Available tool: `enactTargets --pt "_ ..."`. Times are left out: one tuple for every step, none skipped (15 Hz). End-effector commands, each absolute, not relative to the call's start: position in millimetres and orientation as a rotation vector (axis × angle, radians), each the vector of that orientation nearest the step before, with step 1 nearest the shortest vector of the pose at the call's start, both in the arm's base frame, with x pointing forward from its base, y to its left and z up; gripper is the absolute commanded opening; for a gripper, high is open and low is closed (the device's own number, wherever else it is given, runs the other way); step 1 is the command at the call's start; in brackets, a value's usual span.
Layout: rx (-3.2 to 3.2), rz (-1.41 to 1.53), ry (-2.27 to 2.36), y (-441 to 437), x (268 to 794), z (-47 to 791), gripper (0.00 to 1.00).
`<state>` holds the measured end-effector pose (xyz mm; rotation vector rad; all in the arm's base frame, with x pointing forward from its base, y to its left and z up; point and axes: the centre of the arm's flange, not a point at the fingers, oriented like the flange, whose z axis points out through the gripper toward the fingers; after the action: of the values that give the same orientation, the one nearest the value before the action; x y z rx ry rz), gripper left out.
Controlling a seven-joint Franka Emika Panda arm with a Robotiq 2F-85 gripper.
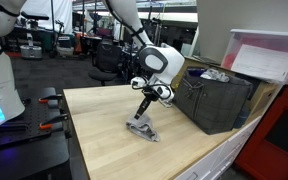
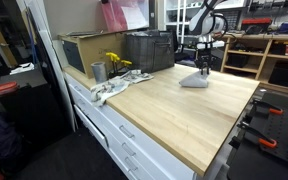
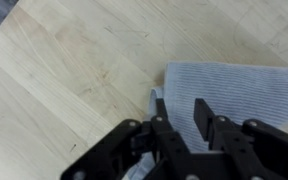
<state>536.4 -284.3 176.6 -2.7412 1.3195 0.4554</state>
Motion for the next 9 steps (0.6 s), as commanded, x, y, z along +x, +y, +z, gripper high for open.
enactTargets --pt "-2.676 0.362 1.472 -295.3 533.6 162.9 0.05" --pt "-2.664 0.334 1.504 -298.5 536.9 157.8 0.01" --pt "-2.64 0.298 1.521 -300.6 540.0 152.6 0.0" --pt "-2.639 0.271 1.559 -302.9 542.4 145.4 0.0" --pt "-2.642 0.245 1.59 -305.1 545.3 138.9 0.0" --pt "-2.657 0.212 1.614 -306.8 547.0 135.0 0.0" --pt "-2.675 0.176 1.638 -308.2 549.0 131.6 0.0" --pt "-2.693 0.139 1.658 -309.3 550.4 128.3 0.0" --pt "-2.711 0.106 1.672 -310.2 551.7 125.8 0.0"
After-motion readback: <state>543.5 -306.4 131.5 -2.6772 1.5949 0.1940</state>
